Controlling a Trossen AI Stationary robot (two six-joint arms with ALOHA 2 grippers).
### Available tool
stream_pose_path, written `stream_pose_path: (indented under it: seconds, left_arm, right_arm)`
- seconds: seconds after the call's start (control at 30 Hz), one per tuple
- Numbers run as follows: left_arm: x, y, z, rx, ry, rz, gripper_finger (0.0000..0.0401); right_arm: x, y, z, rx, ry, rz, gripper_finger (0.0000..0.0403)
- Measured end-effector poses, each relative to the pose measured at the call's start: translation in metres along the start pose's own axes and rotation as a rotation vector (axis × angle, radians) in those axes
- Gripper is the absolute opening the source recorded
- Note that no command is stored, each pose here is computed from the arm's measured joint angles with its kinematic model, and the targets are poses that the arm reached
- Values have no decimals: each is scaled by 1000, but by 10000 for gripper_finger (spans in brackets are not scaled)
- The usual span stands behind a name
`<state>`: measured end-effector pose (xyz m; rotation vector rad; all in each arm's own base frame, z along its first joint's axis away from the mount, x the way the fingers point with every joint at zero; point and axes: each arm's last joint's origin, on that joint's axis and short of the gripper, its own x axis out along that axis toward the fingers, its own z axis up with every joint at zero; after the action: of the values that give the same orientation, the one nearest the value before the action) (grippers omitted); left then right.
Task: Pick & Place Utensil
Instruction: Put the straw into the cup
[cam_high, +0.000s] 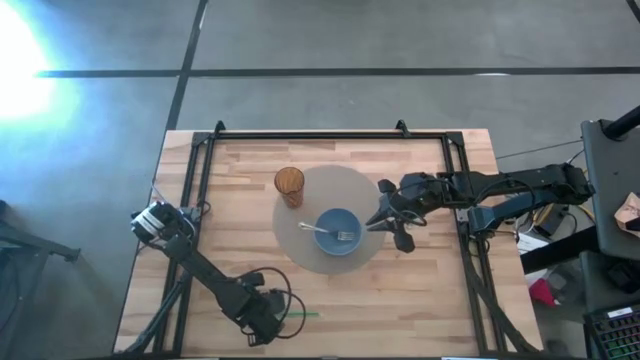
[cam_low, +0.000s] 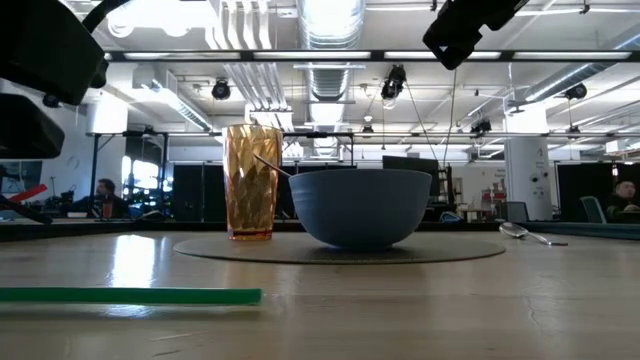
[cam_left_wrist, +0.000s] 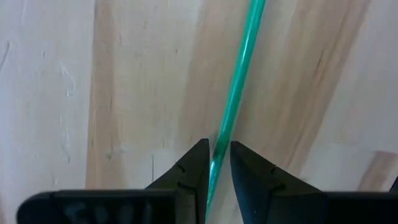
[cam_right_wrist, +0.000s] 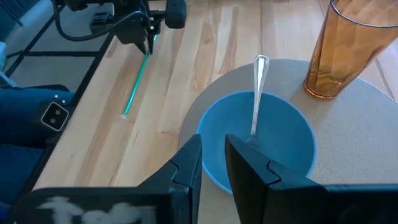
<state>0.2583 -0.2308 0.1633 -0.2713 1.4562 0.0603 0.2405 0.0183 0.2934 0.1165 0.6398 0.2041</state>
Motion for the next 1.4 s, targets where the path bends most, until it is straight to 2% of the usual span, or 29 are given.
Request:
stream_pose_path:
  seconds: [0.37,0.67,1.0,1.13,1.4]
  left_arm:
    - [5,4,-3,-3,11,8,70]
    - [6,6,-4,-18,14,8,7]
    - [5,5,-4,5,40,-11,2]
    - [-1,3,-4,23,72,-2,1]
    - [-30,3,-5,21,142,104,0]
  right_arm:
    - [0,0,0,-2,1,0,68]
    - [0,0,0,0,1,0,68]
    - [0,0,0,0,1,0,68]
    - [0,0,0,0,1,0,68]
    - [0,0,0,23,2,2,68]
